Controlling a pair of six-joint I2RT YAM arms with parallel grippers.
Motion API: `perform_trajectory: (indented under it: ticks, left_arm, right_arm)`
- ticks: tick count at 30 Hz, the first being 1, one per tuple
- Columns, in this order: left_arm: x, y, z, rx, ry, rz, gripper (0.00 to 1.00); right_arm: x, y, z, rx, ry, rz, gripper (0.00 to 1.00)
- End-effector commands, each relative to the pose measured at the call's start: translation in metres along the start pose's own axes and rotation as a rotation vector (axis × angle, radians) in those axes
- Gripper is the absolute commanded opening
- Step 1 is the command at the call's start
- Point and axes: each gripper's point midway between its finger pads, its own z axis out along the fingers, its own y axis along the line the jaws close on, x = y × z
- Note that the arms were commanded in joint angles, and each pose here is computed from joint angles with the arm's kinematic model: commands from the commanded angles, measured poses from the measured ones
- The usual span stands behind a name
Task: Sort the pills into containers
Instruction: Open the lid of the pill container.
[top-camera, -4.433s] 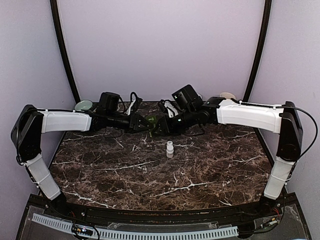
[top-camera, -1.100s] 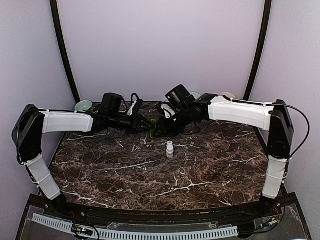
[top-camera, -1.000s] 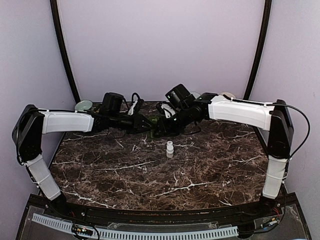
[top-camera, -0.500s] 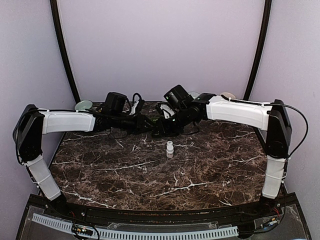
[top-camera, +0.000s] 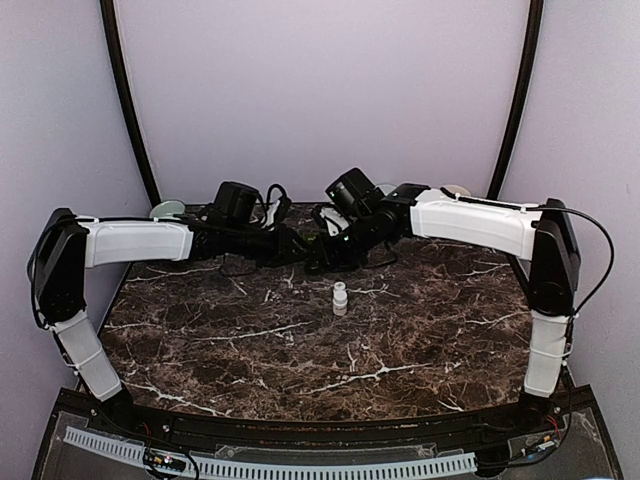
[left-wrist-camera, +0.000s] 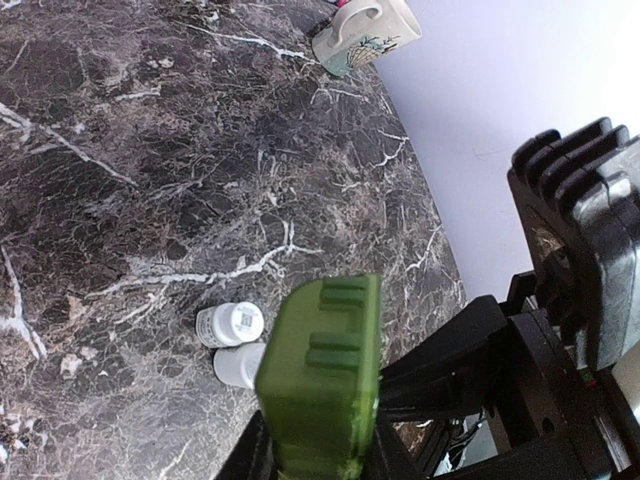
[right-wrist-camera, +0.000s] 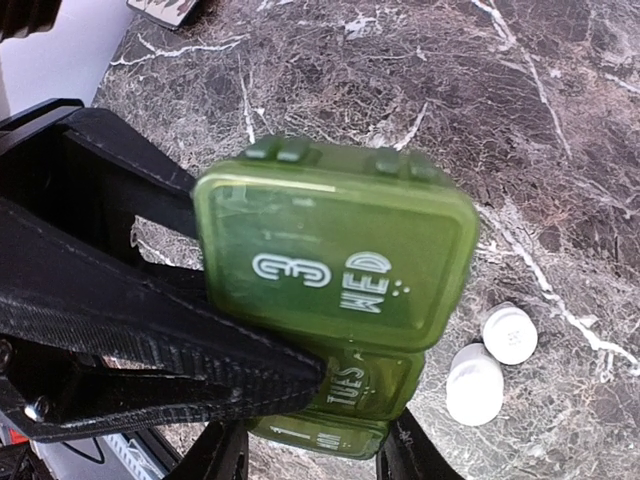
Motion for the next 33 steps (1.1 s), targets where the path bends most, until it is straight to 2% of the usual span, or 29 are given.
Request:
perform_trajectory:
  ticks: [1,15,23,31,33]
  left_arm:
    - [-0.012,-0.024,0.009,-0.016,-0.05,0.025,0.0]
    - [-0.022,-0.007,0.009,-0.172,-0.151,-0.016,0.0]
    - [-0.021,-0.003,0.006,-0.192,-0.185,-0.043,0.0]
    - [-0.023,-0.008,0.008,-0.15,-0.207,-0.043,0.0]
    - [-0.024,-0.009,0.006,-0.144,-0.213,-0.035,0.0]
  right_arm:
    - [-0.015,0.04,0.005,-0.075,-0.066,-0.083,0.0]
    - [-0.013,0.01,0.012,0.08,-0.086,-0.053,0.0]
    - [-0.014,-0.007,0.012,0.169,-0.098,-0.048,0.0]
    - [-0.014,-0.011,0.012,0.181,-0.103,-0.05,0.0]
    - [-0.015,-0.013,0.011,0.183,-0.104,-0.049,0.06]
